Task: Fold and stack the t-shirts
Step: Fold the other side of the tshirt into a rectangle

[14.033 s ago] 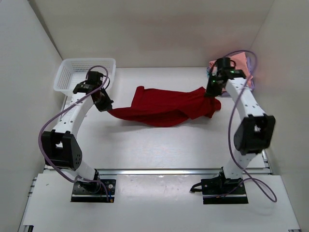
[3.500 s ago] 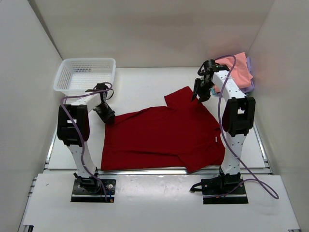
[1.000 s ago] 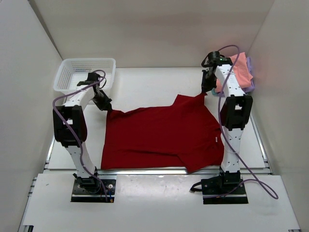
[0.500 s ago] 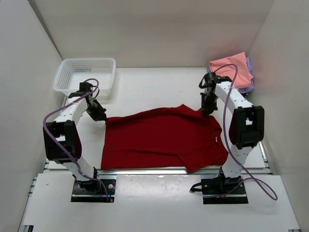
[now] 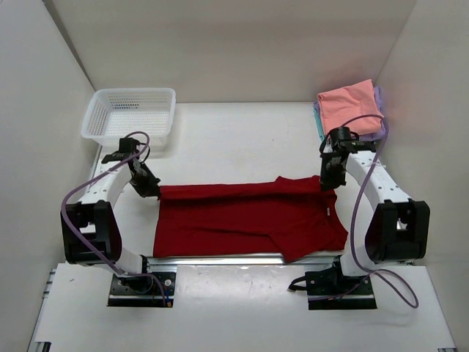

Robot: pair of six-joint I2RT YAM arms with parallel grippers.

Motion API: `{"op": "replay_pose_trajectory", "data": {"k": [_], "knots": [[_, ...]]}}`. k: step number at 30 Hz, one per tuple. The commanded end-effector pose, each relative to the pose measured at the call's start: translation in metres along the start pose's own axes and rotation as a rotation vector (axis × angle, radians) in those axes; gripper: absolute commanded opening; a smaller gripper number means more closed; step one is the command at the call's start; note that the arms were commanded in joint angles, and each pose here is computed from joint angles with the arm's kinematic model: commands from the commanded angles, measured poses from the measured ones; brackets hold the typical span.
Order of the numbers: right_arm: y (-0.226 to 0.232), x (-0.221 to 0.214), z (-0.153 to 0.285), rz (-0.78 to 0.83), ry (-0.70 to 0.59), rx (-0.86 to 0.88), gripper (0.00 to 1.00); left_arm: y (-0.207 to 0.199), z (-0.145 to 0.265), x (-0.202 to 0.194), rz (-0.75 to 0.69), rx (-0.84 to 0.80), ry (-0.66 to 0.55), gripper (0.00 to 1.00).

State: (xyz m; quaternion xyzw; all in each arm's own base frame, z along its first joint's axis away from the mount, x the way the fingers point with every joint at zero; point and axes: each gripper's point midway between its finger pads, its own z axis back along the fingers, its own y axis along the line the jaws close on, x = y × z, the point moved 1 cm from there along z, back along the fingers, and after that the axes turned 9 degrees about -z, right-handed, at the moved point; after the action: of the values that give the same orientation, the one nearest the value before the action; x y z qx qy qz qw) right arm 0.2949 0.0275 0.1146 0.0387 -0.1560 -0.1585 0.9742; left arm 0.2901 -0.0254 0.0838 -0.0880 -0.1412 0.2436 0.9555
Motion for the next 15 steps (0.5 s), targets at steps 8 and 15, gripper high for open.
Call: {"op": "replay_pose_trajectory", "data": {"k": [8,15], "knots": [[-0.005,-0.031,0.009,0.011,-0.027,0.042,0.0,0.015,0.009,-0.028,-0.029,0.024,-0.012,0.0],[-0.016,-0.057,0.006,-0.016,-0.004,0.049,0.0,0.025,0.007,-0.044,-0.038,0.051,0.011,0.0]]}}
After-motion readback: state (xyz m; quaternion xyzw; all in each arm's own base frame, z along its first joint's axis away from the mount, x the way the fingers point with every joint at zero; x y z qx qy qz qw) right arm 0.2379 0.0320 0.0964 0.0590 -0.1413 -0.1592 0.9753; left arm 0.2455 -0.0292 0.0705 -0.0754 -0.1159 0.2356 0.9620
